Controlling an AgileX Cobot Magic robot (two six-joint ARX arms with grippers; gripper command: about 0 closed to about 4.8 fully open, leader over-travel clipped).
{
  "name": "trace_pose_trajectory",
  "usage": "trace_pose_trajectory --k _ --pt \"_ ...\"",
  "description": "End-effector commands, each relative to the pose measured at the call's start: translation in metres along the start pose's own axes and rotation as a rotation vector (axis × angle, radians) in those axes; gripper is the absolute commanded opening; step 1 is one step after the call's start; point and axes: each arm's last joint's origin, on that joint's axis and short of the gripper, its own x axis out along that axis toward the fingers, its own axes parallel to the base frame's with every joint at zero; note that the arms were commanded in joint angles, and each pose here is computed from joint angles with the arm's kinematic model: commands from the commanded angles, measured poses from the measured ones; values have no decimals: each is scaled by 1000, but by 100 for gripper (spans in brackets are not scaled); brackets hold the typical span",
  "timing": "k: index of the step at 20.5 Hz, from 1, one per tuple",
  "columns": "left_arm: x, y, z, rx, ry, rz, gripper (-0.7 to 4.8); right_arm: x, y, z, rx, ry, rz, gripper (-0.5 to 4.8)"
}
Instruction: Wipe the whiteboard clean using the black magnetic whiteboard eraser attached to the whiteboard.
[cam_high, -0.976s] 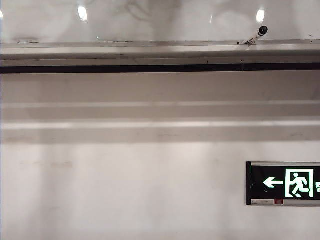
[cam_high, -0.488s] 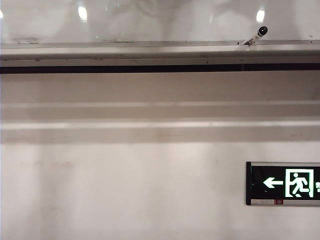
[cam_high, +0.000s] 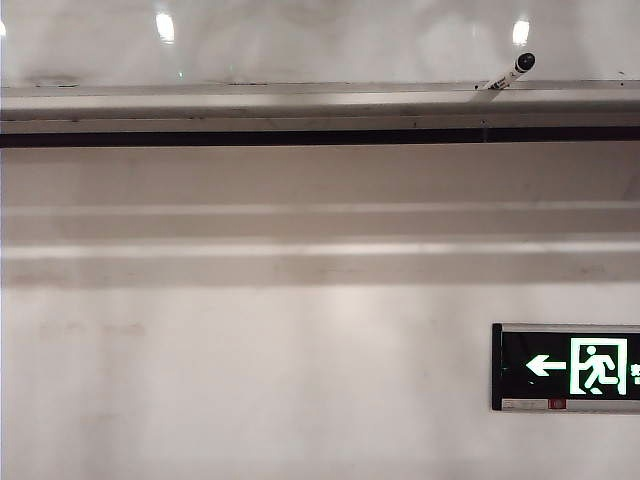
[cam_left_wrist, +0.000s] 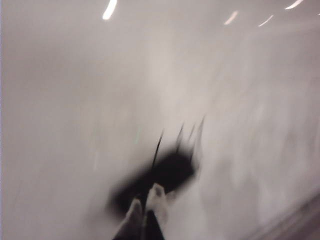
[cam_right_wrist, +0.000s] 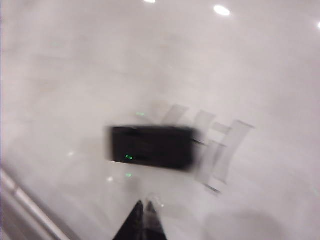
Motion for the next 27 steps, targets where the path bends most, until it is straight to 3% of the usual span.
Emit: trace_pose_trajectory --k 1,4,7,8,10,12,13,16,22,27 --pt "-18 5 -3 -45 180 124 -8 16 16 2 -173 -10 -43 -6" --pt "-28 7 -4 -80 285 153 -8 38 42 2 -395 -21 -26 -6" --pt "-33 8 -1 -81 286 153 -8 65 57 -8 -597 -68 -56 13" --pt "-34 8 0 -82 278 153 -8 72 59 -12 -654 -74 -65 73" --pt "-38 9 3 -67 268 149 -8 88 62 -23 -771 -56 -123 304" --pt "-39 10 5 -69 258 151 -8 103 63 -35 -882 -47 -150 433" --pt "-40 10 5 -69 256 151 -8 109 62 -42 -941 -38 -156 457" --pt "-41 10 6 -72 248 146 -8 129 56 -62 -1061 -12 -131 471" --pt "-44 11 11 -76 223 148 -8 153 25 -67 -1114 42 -172 473" --pt "-45 11 12 -81 218 149 -8 166 18 -69 -1150 65 -114 471"
